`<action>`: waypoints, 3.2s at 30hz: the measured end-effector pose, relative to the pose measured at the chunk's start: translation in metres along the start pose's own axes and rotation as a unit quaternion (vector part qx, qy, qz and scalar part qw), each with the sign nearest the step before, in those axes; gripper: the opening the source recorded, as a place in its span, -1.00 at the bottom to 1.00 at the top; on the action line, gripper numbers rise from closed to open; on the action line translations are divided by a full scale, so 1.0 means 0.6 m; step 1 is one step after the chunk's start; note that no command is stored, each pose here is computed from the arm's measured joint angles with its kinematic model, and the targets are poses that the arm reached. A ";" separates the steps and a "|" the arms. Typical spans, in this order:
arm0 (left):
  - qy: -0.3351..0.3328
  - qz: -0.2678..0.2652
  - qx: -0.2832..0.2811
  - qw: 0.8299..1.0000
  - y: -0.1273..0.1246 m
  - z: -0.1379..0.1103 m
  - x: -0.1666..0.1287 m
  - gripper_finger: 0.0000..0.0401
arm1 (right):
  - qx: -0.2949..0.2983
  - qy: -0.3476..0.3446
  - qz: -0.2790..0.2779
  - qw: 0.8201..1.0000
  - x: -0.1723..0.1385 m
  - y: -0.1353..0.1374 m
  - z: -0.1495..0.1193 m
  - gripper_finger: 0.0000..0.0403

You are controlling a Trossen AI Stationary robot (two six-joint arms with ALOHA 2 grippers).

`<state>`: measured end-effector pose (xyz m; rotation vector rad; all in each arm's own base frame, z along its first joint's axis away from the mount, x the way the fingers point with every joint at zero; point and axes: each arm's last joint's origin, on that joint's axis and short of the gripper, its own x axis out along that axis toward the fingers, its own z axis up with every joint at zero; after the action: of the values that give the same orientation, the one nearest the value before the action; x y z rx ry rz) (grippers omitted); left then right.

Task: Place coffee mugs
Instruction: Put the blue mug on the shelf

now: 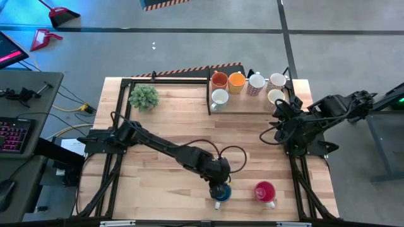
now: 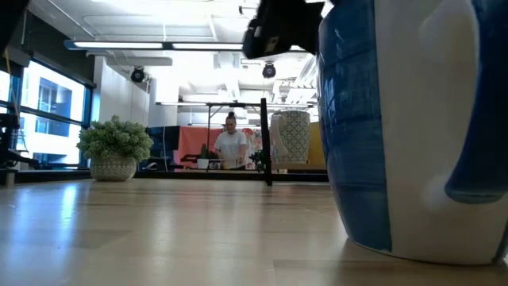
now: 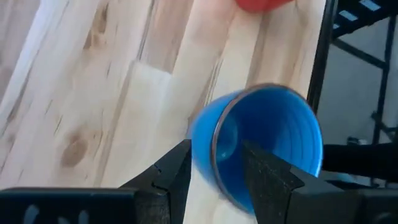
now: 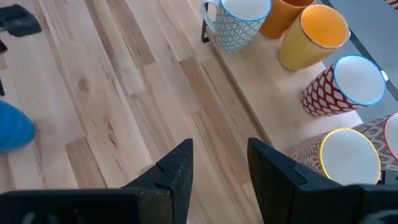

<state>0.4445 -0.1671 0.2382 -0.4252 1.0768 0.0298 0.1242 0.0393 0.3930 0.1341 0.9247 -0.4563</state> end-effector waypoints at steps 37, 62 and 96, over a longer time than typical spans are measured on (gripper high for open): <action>0.044 0.008 0.031 0.999 -0.007 -0.009 0.064 -0.38 | 0.012 0.018 0.017 1.000 -0.001 0.001 -0.002 -0.36; -0.020 0.041 0.134 0.990 0.050 0.062 0.040 -0.98 | -0.006 0.024 0.011 1.000 -0.001 -0.002 -0.005 -0.36; -0.055 0.168 0.130 0.976 0.227 0.199 -0.095 -0.98 | 0.091 0.016 0.041 0.995 0.029 0.042 0.027 -0.36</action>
<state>0.4872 0.0104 0.2912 -0.0018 1.0169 0.2087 0.1560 0.0516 0.3869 0.3454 0.9053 -0.4638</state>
